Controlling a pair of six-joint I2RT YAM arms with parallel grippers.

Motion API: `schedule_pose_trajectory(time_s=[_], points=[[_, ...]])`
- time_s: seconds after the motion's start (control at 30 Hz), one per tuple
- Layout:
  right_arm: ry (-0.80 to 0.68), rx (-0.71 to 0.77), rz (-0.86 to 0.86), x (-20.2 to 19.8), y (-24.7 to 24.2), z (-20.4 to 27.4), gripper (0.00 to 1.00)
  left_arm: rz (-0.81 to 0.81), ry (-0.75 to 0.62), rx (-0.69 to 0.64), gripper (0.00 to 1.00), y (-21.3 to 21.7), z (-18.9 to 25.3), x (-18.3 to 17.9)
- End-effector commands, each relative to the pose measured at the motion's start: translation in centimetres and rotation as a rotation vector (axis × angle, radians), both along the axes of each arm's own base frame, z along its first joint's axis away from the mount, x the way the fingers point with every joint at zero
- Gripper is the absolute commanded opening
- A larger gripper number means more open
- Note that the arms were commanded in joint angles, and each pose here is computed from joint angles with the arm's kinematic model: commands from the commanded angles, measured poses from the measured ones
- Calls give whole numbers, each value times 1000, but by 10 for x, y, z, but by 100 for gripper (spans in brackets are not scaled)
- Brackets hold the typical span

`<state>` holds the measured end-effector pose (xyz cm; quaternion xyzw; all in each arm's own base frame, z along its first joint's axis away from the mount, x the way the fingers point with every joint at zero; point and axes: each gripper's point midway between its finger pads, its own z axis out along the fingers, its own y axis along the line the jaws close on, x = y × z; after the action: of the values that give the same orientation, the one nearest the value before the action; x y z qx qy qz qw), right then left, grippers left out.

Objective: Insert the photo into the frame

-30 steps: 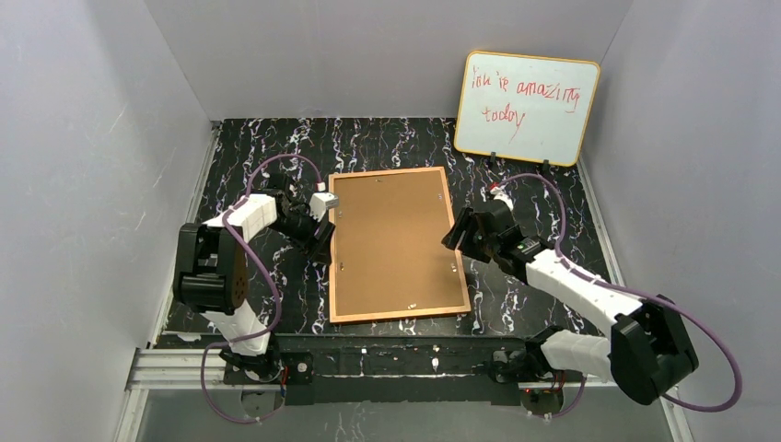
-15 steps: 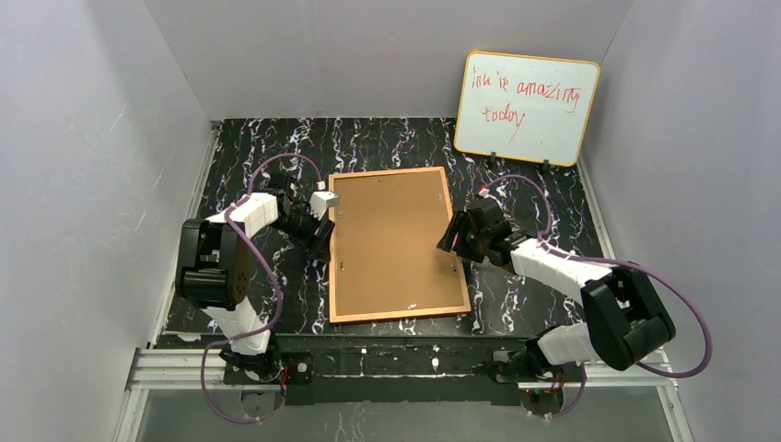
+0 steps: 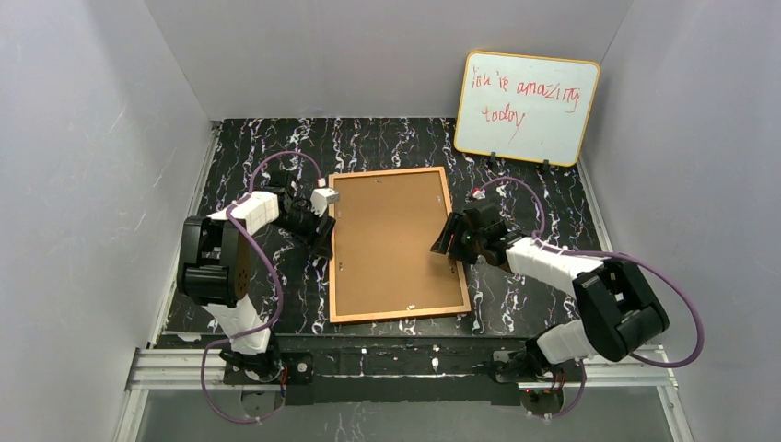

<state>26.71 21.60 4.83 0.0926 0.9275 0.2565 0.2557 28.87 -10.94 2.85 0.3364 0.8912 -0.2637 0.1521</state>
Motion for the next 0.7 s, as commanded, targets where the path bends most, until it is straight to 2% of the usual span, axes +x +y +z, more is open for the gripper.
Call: schedule_pose_trajectory(time_s=[0.0,0.13,0.3,0.4,0.5,0.67], points=[[-81,-5,-14,11,-1,28,64,-9,26,48,64,7,-16,-5],[-175,23,-8,27,5,72,65,-14,19,11,64,3,-1,-4],[-176,214,99,17,58,93,60,-23,63,-44,61,-5,3,-12],[-144,247,196,-1,107,82,59,-30,100,-61,55,-7,-2,-19],[-119,260,298,-17,153,70,58,-32,130,-57,45,-6,-8,-24],[-108,314,403,-26,203,60,51,-29,161,-67,34,-4,-13,-28]])
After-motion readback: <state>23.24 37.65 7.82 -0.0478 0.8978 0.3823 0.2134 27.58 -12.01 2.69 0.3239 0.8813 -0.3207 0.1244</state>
